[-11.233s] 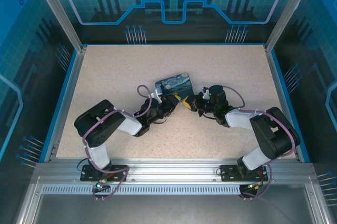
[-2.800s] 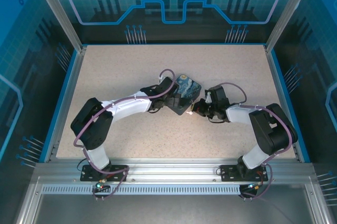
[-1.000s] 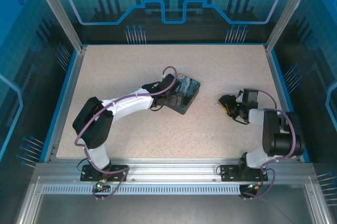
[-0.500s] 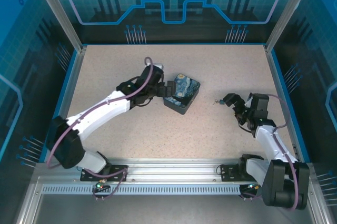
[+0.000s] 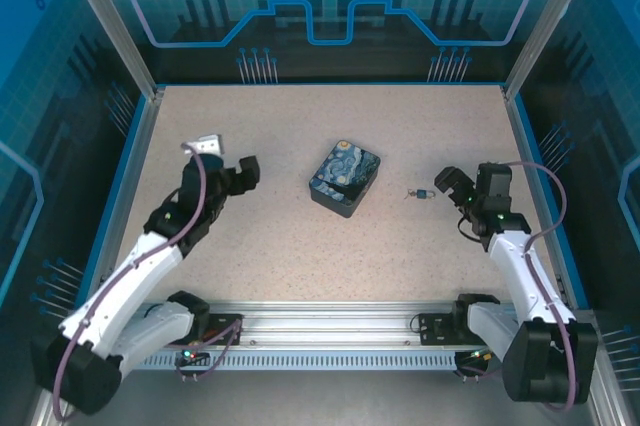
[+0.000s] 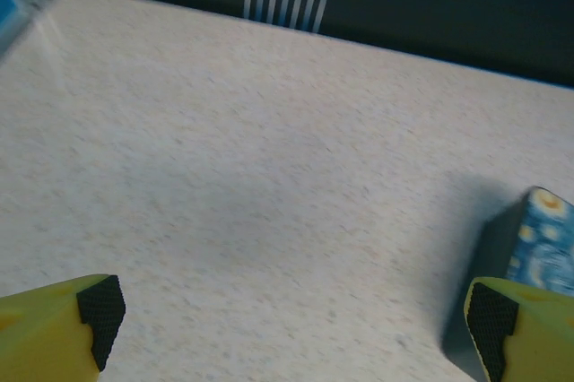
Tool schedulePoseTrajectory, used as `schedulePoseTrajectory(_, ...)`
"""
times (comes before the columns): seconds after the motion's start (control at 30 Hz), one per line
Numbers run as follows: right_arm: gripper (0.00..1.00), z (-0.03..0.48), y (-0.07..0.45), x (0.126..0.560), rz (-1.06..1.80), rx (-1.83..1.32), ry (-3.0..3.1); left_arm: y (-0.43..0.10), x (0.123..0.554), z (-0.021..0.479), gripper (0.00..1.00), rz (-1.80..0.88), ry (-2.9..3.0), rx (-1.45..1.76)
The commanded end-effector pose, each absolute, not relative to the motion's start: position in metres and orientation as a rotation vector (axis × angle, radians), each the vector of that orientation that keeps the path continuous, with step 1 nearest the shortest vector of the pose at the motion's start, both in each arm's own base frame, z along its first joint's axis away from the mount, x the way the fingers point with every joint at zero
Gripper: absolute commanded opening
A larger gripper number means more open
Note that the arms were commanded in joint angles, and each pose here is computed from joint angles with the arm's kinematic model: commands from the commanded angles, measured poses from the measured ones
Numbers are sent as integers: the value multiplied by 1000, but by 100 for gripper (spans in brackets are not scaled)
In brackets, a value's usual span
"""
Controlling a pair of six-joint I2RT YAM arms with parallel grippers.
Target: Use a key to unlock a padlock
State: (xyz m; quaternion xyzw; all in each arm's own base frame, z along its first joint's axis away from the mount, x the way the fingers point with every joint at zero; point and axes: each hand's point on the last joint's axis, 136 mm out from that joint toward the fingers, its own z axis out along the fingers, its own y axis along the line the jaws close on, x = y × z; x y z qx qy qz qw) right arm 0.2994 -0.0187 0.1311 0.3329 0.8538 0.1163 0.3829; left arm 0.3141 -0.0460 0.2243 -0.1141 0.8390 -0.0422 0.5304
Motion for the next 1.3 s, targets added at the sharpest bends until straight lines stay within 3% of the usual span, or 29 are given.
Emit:
schedulePoseTrajectory(0.0, 100, 140, -34, 303, 51, 715, 2137, -23, 319, 225, 99, 0, 1862, -244)
schedulePoseTrajectory(0.13, 100, 150, -44, 310, -213, 626, 2142, -6, 324, 201, 99, 83, 1808, -250)
schedulePoseTrajectory(0.5, 100, 139, -56, 347, -470, 500, 1965, 24, 363, 137, 99, 161, 1848, -290)
schedulePoseTrajectory(0.9, 100, 112, -32, 378, -227, 248, 1926, 8, 392, 97, 99, 24, 1874, -155)
schedulePoseTrajectory(1.07, 100, 101, 15, 399, -86, -53, 1936, 8, 397, 95, 99, 16, 1893, -147)
schedulePoseTrajectory(1.27, 100, 96, 11, 396, -73, -35, 1950, 9, 397, 94, 99, -11, 1903, -150)
